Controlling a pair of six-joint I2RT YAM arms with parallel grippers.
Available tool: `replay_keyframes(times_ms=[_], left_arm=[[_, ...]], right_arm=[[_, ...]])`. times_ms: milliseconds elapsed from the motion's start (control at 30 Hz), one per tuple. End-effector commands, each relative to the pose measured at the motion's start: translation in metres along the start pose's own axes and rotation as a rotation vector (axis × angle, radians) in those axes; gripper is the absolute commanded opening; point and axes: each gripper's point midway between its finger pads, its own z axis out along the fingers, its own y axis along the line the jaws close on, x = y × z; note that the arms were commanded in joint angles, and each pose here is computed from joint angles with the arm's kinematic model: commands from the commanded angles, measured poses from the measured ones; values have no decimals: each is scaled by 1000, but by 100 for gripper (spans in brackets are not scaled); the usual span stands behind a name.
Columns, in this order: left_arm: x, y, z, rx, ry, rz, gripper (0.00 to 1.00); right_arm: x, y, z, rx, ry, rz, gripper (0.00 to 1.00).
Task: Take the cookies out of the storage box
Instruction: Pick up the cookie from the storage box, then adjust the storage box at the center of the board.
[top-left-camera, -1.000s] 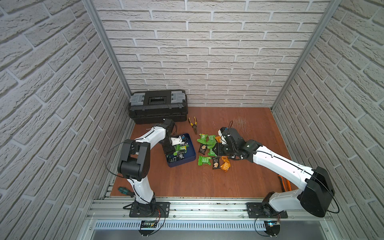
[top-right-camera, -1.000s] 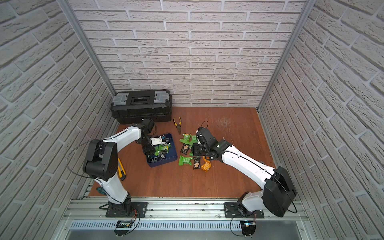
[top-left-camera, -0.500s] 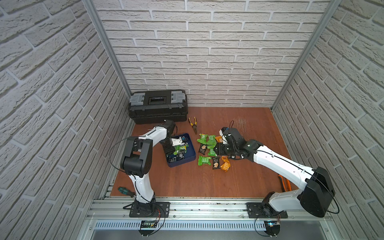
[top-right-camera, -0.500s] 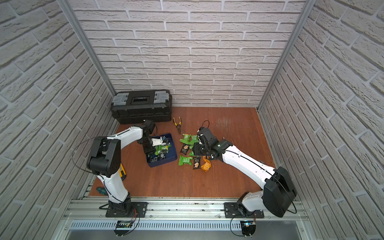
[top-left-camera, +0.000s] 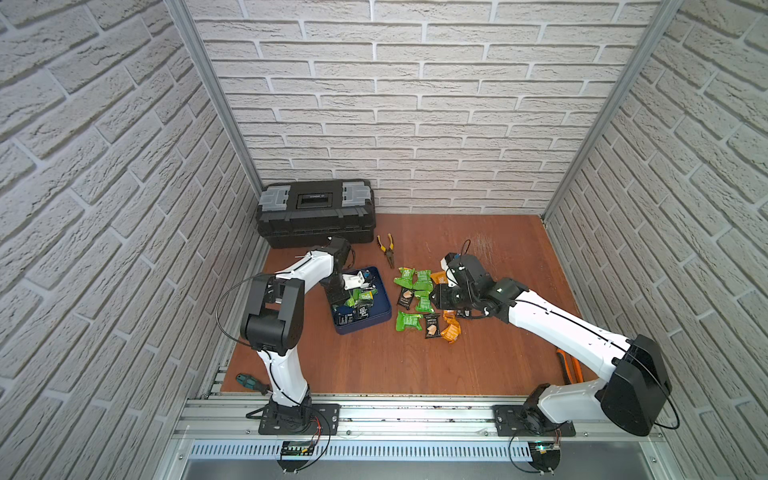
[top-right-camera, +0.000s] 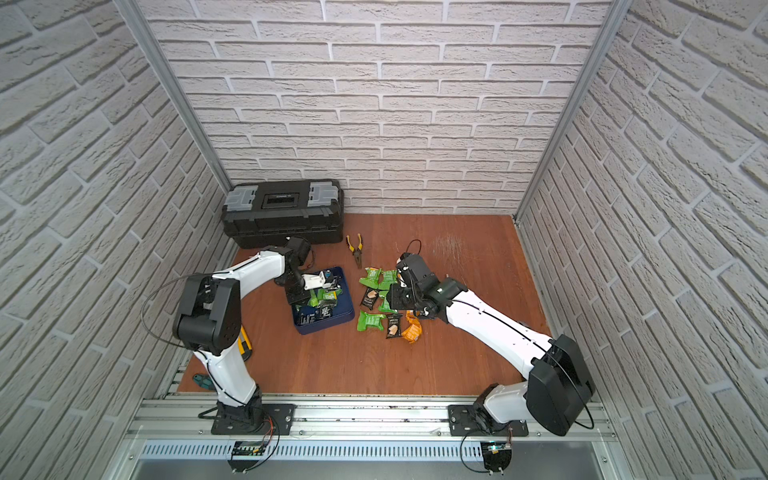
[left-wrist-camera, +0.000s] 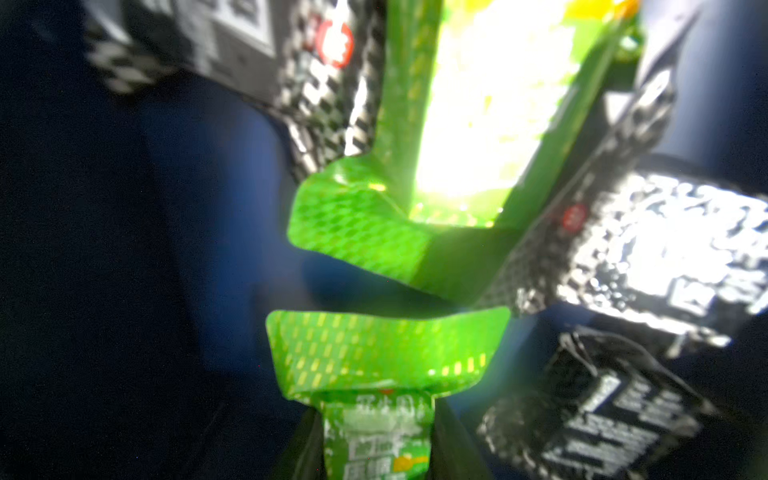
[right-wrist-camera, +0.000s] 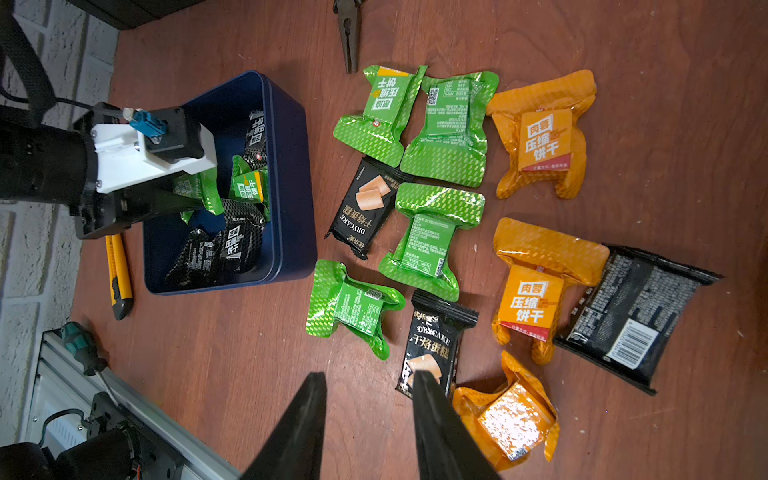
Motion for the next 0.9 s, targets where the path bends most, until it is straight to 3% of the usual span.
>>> replay_keyframes(times_ms=[0, 133, 267, 500, 867], left_arm=[[-6, 5, -36, -62, -31, -23, 25], [-13, 10, -68, -115, -100, -107, 22], [-29, 10, -106, -165, -243, -217, 21], [-37, 14, -167, -301, -551, -578, 22], [11, -14, -176, -321, -720, -1162, 22]], right_arm=[[-5, 2, -6, -14, -21, -21, 39], [-4, -3, 11, 37, 34, -25, 39], [-9, 4, 39, 84, 107, -59, 36], [-25, 29, 86, 106, 177, -95, 35], [-16, 69, 141, 60, 274, -117, 34]])
